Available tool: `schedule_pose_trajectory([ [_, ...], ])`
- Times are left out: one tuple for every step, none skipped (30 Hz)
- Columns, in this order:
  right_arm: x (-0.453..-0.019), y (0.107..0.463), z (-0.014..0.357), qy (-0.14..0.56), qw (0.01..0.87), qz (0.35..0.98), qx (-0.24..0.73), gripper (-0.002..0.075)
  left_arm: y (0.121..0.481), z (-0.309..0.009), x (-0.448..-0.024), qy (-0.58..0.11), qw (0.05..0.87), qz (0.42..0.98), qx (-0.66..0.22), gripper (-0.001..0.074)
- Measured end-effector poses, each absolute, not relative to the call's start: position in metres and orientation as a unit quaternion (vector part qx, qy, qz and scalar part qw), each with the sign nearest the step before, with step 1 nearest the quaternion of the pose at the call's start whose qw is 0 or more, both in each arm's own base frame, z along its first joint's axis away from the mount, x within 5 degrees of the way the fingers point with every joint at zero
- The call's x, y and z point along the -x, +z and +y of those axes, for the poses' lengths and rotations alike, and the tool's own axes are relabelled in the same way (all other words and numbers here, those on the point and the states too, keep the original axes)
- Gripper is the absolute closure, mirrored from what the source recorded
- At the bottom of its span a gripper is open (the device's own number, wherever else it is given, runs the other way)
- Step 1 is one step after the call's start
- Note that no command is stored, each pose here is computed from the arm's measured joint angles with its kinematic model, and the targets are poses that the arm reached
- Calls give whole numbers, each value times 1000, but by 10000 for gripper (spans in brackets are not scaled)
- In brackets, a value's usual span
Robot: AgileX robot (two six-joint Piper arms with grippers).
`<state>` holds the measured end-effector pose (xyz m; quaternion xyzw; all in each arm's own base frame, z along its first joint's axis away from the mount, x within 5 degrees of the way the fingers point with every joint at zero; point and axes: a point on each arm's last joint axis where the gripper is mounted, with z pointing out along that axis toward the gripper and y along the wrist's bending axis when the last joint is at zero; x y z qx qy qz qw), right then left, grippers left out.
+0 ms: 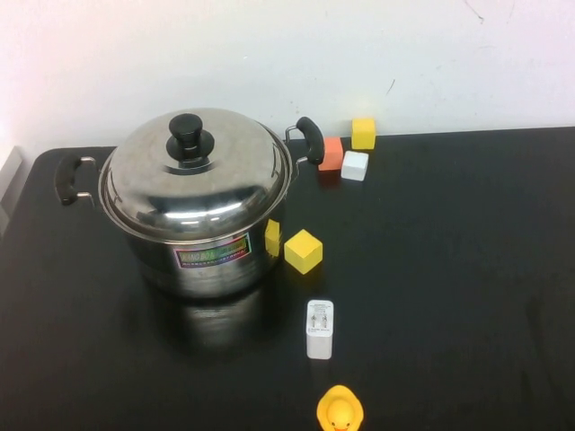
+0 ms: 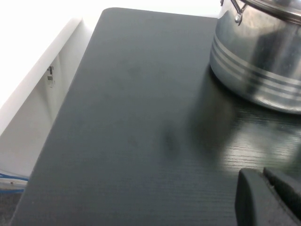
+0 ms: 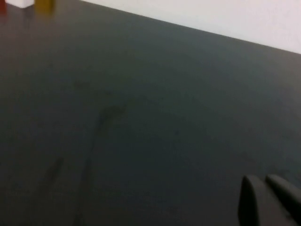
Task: Cover the pot
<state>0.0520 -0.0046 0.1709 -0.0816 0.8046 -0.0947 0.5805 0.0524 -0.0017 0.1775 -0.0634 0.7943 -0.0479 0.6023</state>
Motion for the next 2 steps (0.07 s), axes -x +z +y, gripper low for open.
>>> schedule_pose_trajectory([
  [-52,171,-4,-94,580,805,83,714,178,-2,-52,-48,602,794,63,737],
  [-52,171,-4,-93,580,805,84,714,178,-2,-52,-48,602,794,63,737],
])
